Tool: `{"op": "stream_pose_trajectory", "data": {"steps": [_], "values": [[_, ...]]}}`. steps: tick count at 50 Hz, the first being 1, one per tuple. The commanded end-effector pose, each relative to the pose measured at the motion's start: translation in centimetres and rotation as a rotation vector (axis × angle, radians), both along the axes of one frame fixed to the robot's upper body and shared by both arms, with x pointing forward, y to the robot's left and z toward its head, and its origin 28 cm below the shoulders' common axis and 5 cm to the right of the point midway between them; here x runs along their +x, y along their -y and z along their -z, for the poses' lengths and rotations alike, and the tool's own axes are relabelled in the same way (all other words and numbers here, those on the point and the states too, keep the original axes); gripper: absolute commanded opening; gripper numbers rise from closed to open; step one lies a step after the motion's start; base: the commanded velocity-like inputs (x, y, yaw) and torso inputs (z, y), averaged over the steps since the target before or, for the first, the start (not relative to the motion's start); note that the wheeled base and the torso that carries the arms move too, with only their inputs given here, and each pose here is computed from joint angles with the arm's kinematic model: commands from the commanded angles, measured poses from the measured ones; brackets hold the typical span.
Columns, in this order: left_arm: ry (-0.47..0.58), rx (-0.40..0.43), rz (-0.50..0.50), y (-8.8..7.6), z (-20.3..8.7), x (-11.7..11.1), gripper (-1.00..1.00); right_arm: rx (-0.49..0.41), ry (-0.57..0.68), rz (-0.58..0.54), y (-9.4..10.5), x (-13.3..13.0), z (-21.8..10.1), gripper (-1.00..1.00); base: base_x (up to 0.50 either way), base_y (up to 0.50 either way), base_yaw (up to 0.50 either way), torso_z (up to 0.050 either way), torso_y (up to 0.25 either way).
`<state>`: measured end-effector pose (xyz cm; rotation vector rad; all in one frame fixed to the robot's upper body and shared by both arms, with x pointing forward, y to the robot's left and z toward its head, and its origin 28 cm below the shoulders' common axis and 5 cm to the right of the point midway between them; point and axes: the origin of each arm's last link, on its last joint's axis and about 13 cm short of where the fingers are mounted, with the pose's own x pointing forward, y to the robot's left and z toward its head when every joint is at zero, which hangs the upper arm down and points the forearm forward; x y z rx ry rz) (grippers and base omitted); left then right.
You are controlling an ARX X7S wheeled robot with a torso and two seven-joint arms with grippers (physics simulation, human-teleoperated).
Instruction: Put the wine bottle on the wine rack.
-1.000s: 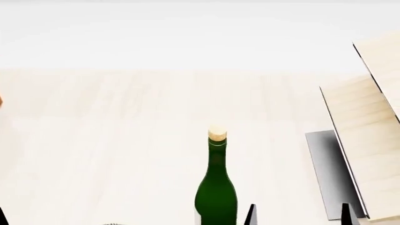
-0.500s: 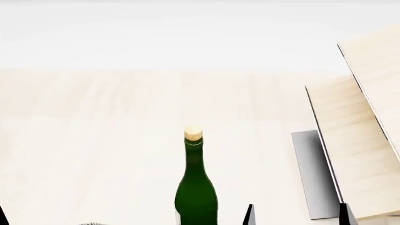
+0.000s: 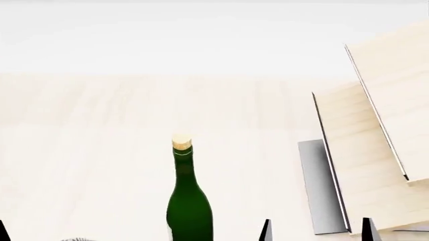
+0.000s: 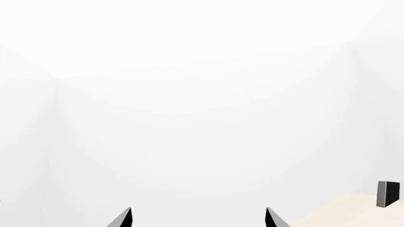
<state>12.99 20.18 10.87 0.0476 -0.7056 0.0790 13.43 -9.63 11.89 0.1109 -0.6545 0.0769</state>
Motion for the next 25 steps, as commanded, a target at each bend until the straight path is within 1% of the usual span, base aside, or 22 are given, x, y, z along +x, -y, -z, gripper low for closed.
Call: {"op": "stream_pose_trajectory", "data": {"steps": [1,25], "values": [[0.0,0.002,0.001,0.0,0.03,0.04,1.0,0.001,0.0,-0.001,0.01,0.02,-0.01,1.0,0.0,-0.09,0.0,0.0,0.0],[-0.002,0.002,0.002,0.07,0.14,0.06,1.0,-0.004,-0.006,-0.002,-0.02,0.03,0.1,1.0,0.0,-0.09,0.0,0.0,0.0]]}}
